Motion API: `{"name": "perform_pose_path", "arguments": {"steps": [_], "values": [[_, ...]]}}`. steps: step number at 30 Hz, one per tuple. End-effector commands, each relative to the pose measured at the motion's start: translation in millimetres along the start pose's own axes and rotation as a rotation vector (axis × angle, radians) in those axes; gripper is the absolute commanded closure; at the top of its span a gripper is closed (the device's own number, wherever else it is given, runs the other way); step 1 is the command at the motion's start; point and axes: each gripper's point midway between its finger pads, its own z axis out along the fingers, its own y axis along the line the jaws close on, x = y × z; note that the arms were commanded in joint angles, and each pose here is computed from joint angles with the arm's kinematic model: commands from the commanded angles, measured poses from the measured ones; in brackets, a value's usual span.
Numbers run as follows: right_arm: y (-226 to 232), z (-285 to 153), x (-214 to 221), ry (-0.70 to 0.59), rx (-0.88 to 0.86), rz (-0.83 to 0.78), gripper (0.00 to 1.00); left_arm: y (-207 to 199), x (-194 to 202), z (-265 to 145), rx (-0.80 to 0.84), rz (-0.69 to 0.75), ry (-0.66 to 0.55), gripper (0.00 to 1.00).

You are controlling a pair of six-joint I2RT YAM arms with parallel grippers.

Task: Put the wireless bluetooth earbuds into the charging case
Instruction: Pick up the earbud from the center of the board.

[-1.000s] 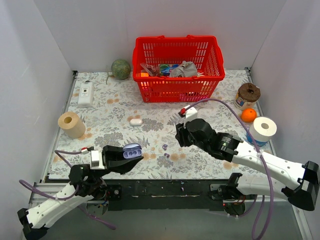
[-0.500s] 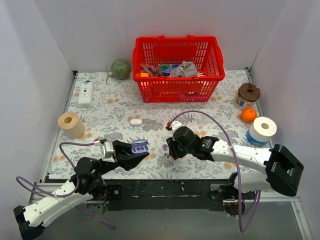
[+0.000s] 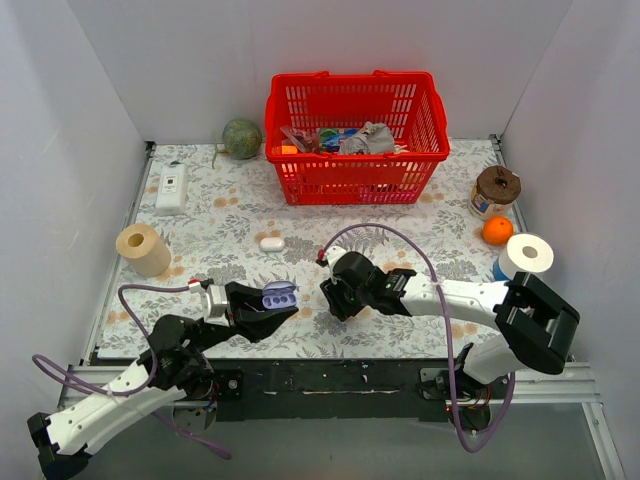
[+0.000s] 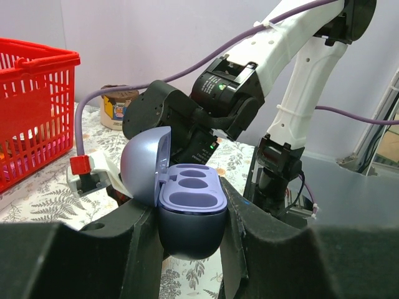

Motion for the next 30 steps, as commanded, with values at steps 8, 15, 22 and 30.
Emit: {"name": "perform_pose_path", "arguments": {"steps": [8,15,22,30], "values": [[2.8,4.7,-30.9,-0.044,0.005,-0.087,0.52,-1.1,-16.9,-1.3,-0.006,0.021,-0.033,1.00],[2.2,7.4,-30.5,-0.031,0.007,-0.105,0.55,-1.5,-15.1,-0.9,-0.001,0.023,-0.026,1.00],[3.1,9.8,-28.7,-0.020,0.000,-0.114,0.59,-1.3,-12.5,0.0,0.000,0.019,-0.016,1.00],[3.0,13.5,-23.0,0.000,-0.005,-0.118,0.60,-1.5,-11.5,1.0,0.001,0.014,-0.010,1.00]]}}
